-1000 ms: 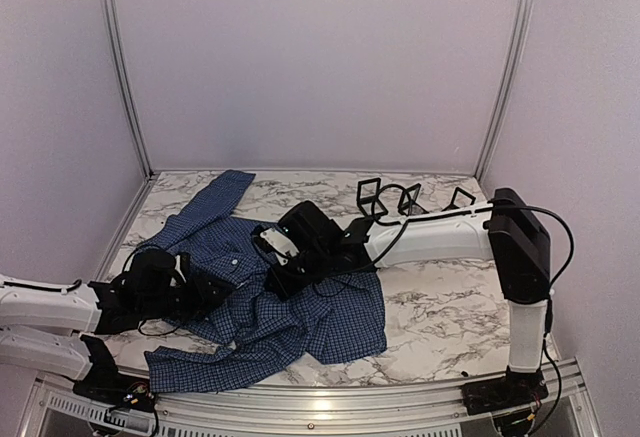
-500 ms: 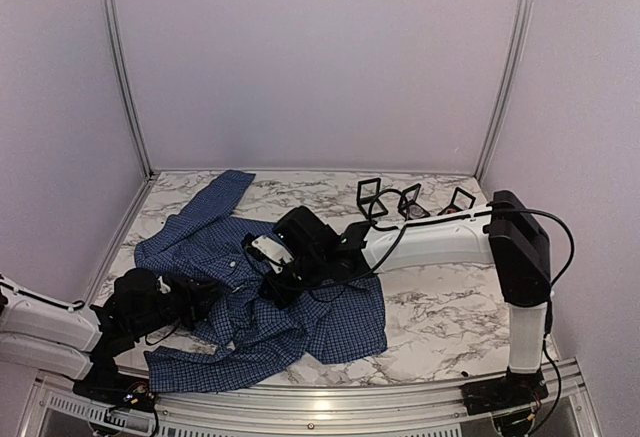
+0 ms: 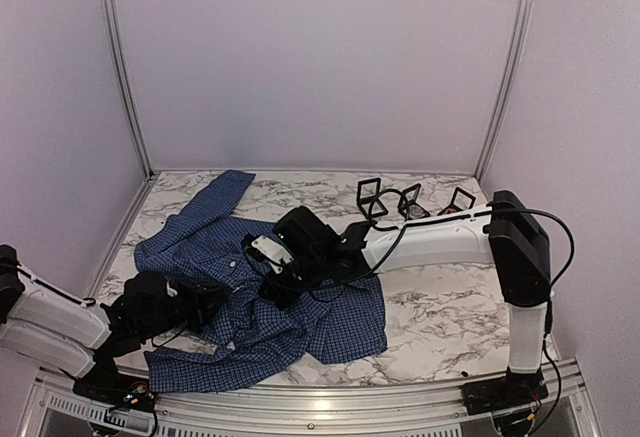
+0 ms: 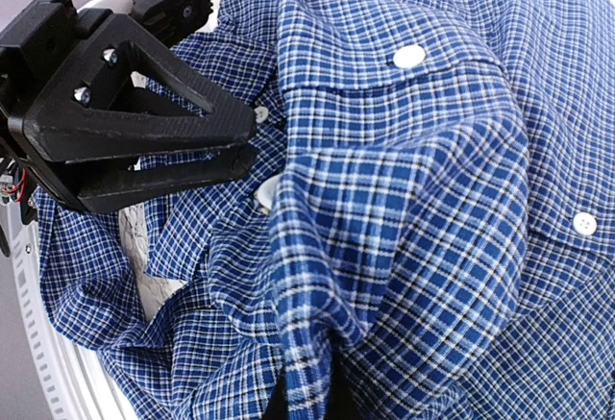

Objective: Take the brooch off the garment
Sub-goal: Pick up the brooch from the crumpled clothing.

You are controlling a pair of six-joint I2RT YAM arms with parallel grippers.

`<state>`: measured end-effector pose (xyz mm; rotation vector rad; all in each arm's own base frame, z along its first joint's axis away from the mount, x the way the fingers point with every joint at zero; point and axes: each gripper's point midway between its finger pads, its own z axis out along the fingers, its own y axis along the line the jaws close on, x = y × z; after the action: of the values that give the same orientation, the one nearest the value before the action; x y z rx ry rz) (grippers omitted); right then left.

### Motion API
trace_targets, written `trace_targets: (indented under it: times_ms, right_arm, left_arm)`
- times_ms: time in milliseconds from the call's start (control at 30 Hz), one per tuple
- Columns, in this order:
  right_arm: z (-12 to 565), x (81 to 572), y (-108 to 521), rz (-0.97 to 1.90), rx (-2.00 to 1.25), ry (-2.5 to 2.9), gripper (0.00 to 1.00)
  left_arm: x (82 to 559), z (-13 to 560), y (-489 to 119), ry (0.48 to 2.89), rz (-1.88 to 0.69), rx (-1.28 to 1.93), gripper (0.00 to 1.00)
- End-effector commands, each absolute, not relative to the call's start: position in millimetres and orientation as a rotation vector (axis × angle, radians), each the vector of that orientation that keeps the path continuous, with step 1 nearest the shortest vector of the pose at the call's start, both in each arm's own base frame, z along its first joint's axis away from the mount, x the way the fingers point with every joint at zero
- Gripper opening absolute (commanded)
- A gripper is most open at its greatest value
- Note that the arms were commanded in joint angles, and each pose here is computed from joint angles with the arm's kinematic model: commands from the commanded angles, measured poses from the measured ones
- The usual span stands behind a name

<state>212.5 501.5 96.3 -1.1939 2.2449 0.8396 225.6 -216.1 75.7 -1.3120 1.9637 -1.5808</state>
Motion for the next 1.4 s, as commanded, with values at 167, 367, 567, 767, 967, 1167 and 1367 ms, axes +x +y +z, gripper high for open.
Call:
trace_targets:
  times_ms: [167,367,567,767,967,1167,1367]
  right_arm:
    - [98.5,208.0,502.8,0.834,-1.212,2.244,0.00]
    - [96.7,208.0,502.0,0.827,-1.209,2.250,0.00]
    - [96.0,208.7,502.7,0.823,-1.210,2.249,0.00]
    - [94.1,209.1,502.2,0.818,-1.212,2.252,0.00]
    - [93.5,209.4,502.9,0.820,-1.209,2.255,0.00]
    - [92.0,208.8,501.1,0.814,-1.212,2.262,0.00]
    - [90.3,206.6,499.8,0.816,-1.222,2.265,0.00]
  left_arm:
    - [237.7,91.1,-235.9,1.902,-1.690,-1.294,0.20]
    - [237.9,89.4,-241.7,1.918,-1.702,-1.290,0.19]
    - [236.0,88.6,-244.2,1.926,-1.714,-1.291,0.15]
    - [225.6,80.6,-244.7,1.983,-1.674,-1.291,0.21]
    - [225.4,81.0,-244.0,1.970,-1.685,-1.300,0.23]
    - [224.0,79.5,-246.1,1.959,-1.708,-1.318,0.22]
    - [228.8,84.4,-251.0,1.938,-1.730,-1.304,0.19]
